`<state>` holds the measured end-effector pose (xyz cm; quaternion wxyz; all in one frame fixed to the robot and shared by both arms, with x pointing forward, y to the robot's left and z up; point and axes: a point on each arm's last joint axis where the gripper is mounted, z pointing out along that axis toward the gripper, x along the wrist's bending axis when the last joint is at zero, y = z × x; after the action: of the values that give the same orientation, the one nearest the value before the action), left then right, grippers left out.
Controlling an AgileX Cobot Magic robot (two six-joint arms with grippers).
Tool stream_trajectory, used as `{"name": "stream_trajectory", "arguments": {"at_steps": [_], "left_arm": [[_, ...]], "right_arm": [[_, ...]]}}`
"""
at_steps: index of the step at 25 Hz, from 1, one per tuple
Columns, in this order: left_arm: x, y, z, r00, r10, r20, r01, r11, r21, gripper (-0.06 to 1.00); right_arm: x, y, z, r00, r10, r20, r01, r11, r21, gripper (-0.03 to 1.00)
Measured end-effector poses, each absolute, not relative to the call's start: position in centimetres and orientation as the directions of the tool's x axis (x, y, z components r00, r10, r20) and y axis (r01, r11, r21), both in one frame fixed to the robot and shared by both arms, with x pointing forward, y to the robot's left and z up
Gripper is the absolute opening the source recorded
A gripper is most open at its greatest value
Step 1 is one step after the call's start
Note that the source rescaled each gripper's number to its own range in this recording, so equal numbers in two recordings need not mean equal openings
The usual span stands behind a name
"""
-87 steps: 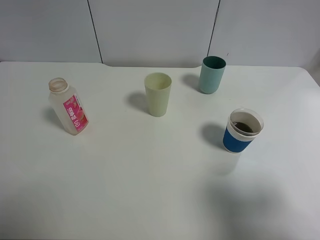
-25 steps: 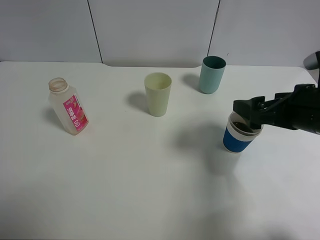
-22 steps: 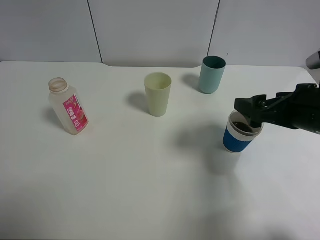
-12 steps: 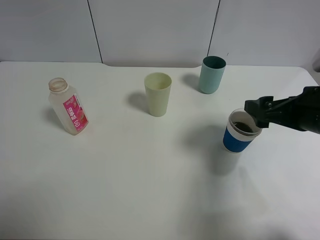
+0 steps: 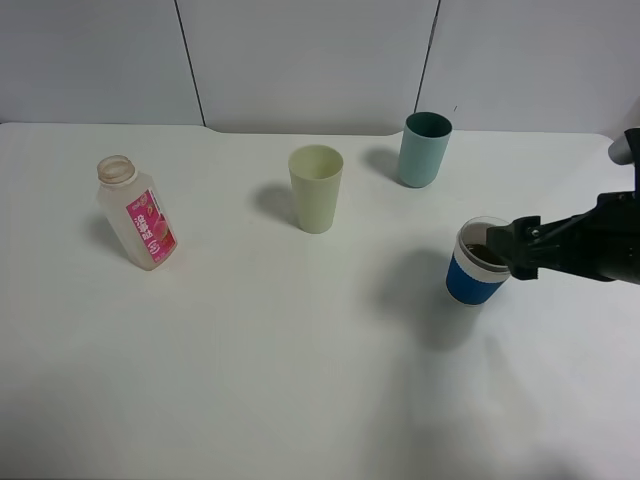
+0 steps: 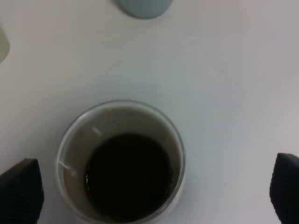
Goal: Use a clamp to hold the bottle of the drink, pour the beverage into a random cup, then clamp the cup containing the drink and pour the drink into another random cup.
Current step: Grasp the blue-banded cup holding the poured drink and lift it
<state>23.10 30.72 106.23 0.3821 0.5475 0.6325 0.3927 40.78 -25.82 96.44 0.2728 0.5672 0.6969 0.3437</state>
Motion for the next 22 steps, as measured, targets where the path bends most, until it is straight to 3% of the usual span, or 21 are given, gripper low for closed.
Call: {"name": "stream_trajectory", "arguments": {"at_steps": [17, 22], "left_arm": [[23.1, 30.7, 106.2, -0.109, 0.993, -0.053, 0.392, 0.092, 0.915, 1.0], [23.1, 30.7, 106.2, -0.109, 0.993, -0.053, 0.392, 0.092, 0.915, 1.0]], "right_arm": [[40.0, -25.1, 95.8, -0.257, 0.962, 0.09, 0.686, 0.116, 0.719, 0.9], [39.1, -25.6, 94.5, -0.182, 0.976, 0.121, 0.714, 0.047, 0.698, 0.82]]}}
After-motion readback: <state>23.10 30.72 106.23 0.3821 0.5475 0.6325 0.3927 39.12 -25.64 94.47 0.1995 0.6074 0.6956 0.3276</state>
